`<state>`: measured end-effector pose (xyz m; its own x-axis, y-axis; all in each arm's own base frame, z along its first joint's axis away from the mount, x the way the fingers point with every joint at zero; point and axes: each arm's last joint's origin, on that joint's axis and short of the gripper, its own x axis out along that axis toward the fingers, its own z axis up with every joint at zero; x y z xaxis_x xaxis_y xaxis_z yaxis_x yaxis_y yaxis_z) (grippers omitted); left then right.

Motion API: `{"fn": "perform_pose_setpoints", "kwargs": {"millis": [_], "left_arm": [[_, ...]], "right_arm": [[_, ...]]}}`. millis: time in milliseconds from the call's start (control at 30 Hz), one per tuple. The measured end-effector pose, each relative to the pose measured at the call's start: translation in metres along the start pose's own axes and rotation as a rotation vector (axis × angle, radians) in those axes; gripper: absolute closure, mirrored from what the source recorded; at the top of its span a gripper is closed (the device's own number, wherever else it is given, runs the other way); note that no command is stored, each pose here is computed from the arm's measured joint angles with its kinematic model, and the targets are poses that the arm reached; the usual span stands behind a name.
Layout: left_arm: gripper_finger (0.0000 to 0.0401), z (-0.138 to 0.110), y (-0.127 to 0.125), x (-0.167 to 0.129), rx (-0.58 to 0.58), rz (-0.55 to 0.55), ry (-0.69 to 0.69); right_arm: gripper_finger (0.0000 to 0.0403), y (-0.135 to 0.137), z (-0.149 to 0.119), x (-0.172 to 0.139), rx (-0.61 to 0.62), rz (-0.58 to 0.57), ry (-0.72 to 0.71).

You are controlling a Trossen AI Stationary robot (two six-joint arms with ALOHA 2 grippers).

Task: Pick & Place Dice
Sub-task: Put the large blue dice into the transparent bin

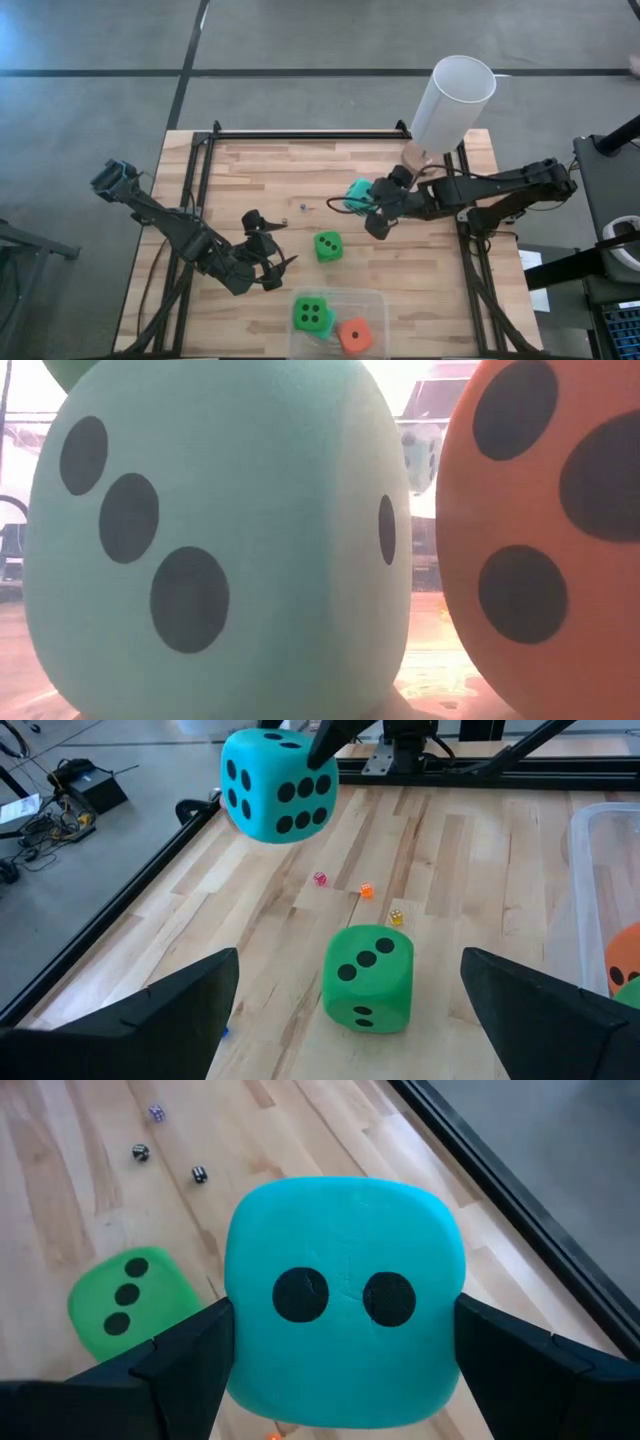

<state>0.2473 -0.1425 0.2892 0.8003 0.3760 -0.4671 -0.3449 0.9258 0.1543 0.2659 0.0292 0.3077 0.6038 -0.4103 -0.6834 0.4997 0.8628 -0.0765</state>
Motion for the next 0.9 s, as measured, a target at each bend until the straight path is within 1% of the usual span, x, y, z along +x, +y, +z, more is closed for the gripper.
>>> {"fn": "perform_pose_setpoints", "kwargs": {"millis": [400,900], "left_arm": [[0.002,0.0,0.0,0.0001,0.0,0.0,0.0],[0.0019,0.0,0.0,0.0001,0.0,0.0,0.0]], "right_arm": [[0.0071,-0.0006,-0.0025,0.0011,0.004,-0.006,0.011],[0.0075,-0.0022,-0.0047,0.0006,-0.023,-0.017,0.032]]}}
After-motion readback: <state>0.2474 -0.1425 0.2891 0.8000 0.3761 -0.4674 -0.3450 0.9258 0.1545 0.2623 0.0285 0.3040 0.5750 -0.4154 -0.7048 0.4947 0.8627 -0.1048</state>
